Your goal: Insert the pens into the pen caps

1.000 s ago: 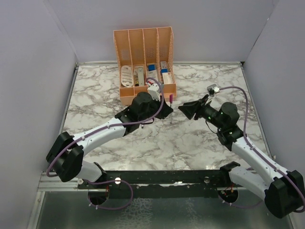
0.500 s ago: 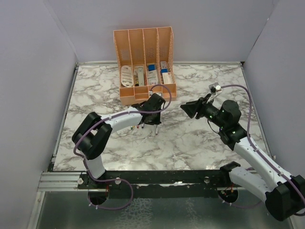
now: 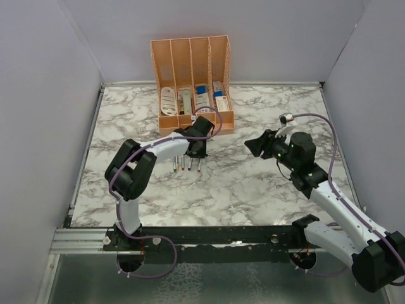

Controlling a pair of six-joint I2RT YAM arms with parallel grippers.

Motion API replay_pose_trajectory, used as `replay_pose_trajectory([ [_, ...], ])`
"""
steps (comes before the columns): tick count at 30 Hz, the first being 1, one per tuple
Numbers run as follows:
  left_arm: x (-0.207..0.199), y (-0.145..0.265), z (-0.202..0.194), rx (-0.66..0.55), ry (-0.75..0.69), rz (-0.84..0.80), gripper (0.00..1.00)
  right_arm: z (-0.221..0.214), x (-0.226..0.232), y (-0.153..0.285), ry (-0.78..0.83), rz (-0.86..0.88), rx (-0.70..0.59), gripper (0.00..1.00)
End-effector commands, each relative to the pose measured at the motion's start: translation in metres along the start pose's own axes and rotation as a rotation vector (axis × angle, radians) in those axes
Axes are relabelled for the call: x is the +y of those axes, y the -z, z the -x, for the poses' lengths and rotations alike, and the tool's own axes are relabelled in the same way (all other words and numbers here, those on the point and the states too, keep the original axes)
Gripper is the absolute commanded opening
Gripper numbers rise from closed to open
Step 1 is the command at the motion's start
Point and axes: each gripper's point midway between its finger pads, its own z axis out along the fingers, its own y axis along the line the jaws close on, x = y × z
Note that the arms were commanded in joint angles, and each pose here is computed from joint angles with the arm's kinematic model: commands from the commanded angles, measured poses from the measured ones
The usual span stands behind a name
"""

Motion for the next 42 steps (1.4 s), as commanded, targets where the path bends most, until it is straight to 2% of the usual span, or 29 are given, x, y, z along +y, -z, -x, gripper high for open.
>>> replay_pose_trajectory([
  [1, 0.001, -0.010, 0.010, -0.003, -0.052, 0.015, 0.02, -0.006, -0.005, -0.002, -0.014, -0.023, 0.009, 0.45],
  [13, 0.001, -0.022, 0.027, -0.018, -0.057, 0.009, 0.24, -0.012, -0.009, -0.001, -0.022, -0.038, 0.026, 0.45],
  [15, 0.001, -0.021, 0.028, -0.020, -0.055, 0.004, 0.38, -0.013, -0.010, -0.001, -0.023, -0.041, 0.026, 0.45],
  [17, -0.001, -0.018, 0.029, -0.023, -0.053, -0.006, 0.42, -0.013, -0.010, -0.001, -0.025, -0.044, 0.025, 0.45],
  [22, -0.012, -0.004, 0.038, -0.046, -0.029, -0.062, 0.42, -0.012, -0.011, -0.001, -0.024, -0.048, 0.019, 0.45],
  [27, -0.032, 0.031, 0.055, -0.098, 0.014, -0.166, 0.42, -0.008, -0.013, 0.000, -0.020, -0.064, 0.006, 0.45],
  [31, -0.043, 0.073, 0.075, -0.181, 0.046, -0.241, 0.43, -0.009, -0.019, 0.000, -0.021, -0.093, -0.001, 0.45],
  [35, -0.030, 0.110, 0.093, -0.297, 0.068, -0.212, 0.44, -0.007, -0.032, -0.001, -0.015, -0.160, -0.023, 0.51],
  [38, -0.002, 0.127, 0.098, -0.368, 0.099, -0.142, 0.63, -0.006, -0.054, -0.004, 0.002, -0.268, -0.027, 0.53],
  [39, 0.010, 0.131, 0.098, -0.384, 0.115, -0.123, 0.88, -0.004, -0.063, -0.004, 0.005, -0.305, -0.026, 0.53],
  [40, 0.023, 0.133, 0.096, -0.393, 0.136, -0.103, 0.98, -0.003, -0.073, -0.004, 0.002, -0.335, -0.021, 0.53],
  [42, 0.058, 0.136, 0.092, -0.405, 0.195, -0.050, 0.99, -0.002, -0.093, -0.004, -0.020, -0.371, -0.019, 0.54],
])
